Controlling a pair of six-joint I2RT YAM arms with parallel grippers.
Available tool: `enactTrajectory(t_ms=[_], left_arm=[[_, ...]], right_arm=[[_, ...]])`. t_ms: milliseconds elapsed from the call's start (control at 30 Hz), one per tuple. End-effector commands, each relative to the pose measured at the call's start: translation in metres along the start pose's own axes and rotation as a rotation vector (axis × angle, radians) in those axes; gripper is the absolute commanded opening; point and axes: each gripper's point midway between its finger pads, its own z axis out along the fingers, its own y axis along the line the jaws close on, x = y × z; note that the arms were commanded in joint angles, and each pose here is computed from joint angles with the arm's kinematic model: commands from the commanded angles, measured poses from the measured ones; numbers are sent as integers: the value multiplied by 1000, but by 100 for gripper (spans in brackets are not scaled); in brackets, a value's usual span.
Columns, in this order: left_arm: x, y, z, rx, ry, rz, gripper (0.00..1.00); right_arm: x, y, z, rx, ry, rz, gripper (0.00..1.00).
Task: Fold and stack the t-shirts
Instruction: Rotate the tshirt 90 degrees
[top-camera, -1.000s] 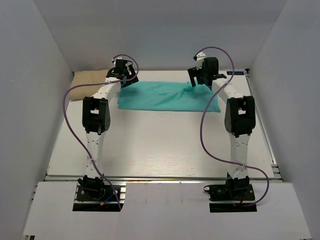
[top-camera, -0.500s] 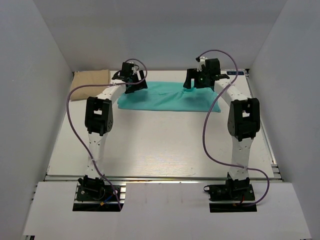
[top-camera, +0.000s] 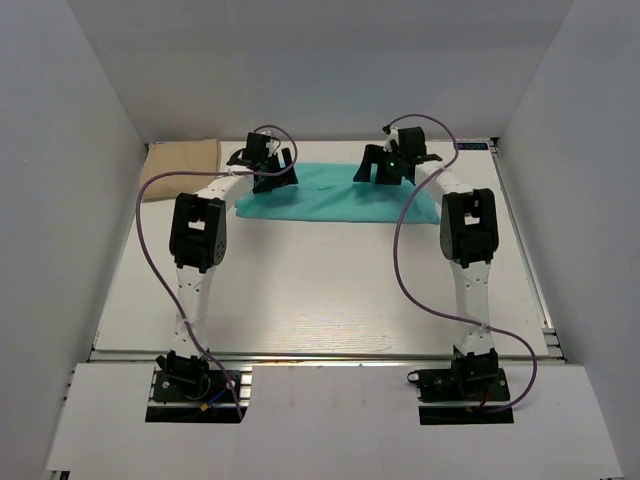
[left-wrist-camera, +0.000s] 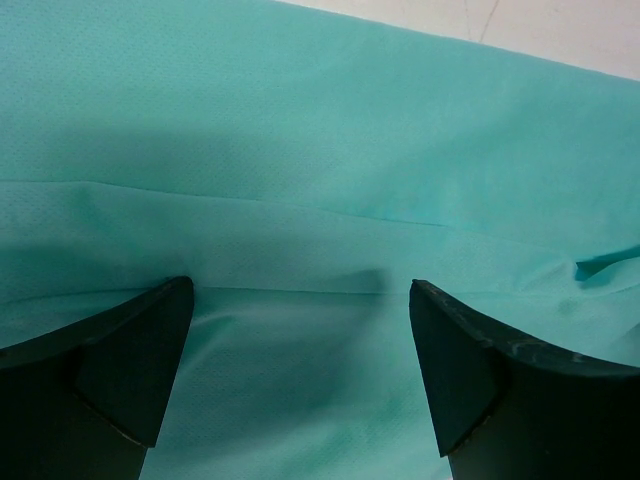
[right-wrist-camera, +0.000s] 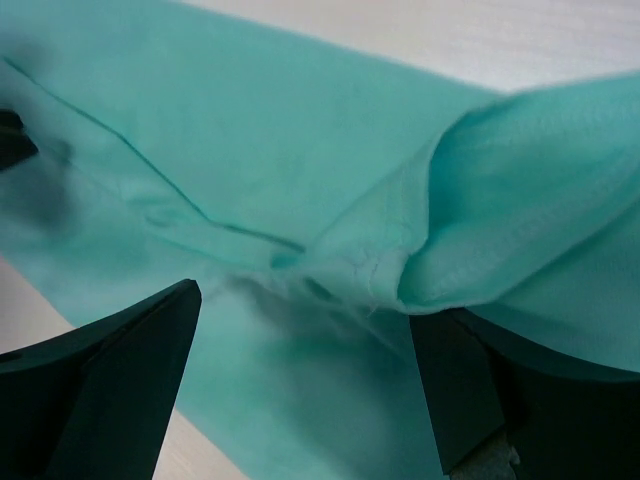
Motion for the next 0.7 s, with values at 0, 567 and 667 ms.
enactTrajectory(t_ms=[0,567,667], left_arm=[[31,16,-9,-52,94,-5,100],[150,31,-85,-83,369,-46,100],[183,16,-113,-31,448,-48,100]], right_arm=[[-76,44,3,-109,-229,-74,90],[-62,43,-2,36,-191,-124,90],[-44,32,-9,72,-131,-36,90]])
